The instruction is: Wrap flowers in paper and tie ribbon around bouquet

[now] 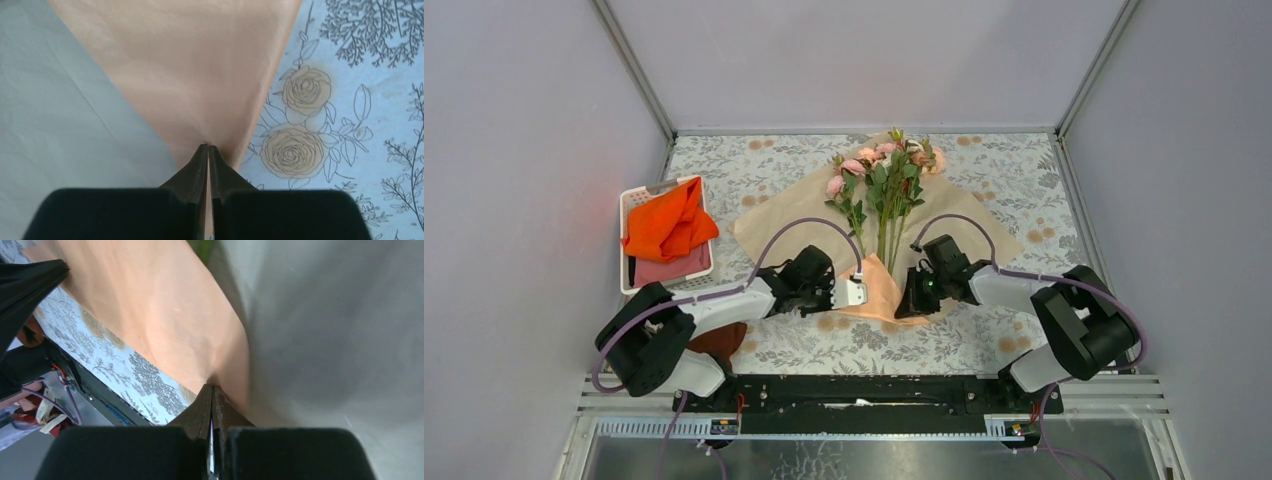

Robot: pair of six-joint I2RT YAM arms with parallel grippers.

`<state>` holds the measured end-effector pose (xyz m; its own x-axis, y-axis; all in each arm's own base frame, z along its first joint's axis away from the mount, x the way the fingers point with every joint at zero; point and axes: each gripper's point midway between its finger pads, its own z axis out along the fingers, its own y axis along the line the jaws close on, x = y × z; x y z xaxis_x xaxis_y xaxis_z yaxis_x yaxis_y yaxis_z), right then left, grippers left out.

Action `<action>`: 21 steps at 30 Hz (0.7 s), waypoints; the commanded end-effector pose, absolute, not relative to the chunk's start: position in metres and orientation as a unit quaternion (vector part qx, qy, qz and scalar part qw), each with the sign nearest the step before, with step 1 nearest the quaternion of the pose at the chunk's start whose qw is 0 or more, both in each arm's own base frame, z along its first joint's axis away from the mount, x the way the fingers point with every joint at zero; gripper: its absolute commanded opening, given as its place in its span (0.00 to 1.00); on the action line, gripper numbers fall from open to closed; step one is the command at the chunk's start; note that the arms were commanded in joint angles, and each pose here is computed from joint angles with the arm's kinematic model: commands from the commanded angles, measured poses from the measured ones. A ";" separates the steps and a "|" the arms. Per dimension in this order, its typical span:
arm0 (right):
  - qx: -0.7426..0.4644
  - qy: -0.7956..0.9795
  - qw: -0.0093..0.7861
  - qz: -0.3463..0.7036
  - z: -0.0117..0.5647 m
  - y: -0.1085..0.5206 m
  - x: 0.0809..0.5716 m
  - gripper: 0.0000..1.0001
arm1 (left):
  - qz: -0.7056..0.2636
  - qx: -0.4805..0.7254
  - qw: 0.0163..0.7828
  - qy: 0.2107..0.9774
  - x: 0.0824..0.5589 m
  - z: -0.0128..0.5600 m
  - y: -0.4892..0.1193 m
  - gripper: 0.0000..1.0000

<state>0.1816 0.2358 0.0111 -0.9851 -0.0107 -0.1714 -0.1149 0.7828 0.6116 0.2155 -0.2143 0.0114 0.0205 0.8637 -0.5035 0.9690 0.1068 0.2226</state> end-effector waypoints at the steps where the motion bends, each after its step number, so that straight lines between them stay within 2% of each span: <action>1: -0.003 0.978 0.079 0.193 -0.023 0.173 0.165 0.00 | -0.076 0.676 0.181 0.711 0.182 -0.013 -0.165 0.10; 8: 0.001 0.979 0.076 0.187 -0.023 0.165 0.156 0.00 | -0.046 0.665 0.141 0.732 0.171 -0.022 -0.113 0.09; 13: -0.001 0.980 0.072 0.187 -0.021 0.166 0.155 0.00 | -0.024 0.649 0.163 0.743 0.183 -0.003 -0.094 0.10; 16: -0.003 0.980 0.070 0.188 -0.020 0.168 0.157 0.00 | -0.027 0.630 0.222 0.744 0.208 0.035 -0.113 0.11; 21: -0.003 0.979 0.068 0.192 -0.019 0.170 0.159 0.00 | -0.143 0.610 0.272 0.730 0.225 0.093 -0.195 0.14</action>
<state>0.1789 0.2049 0.0075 -0.9776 0.0472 -0.2052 -0.0699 0.8464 0.5279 0.2148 -0.1322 0.0467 -0.1293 0.9021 -0.4116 0.9544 0.2259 0.1953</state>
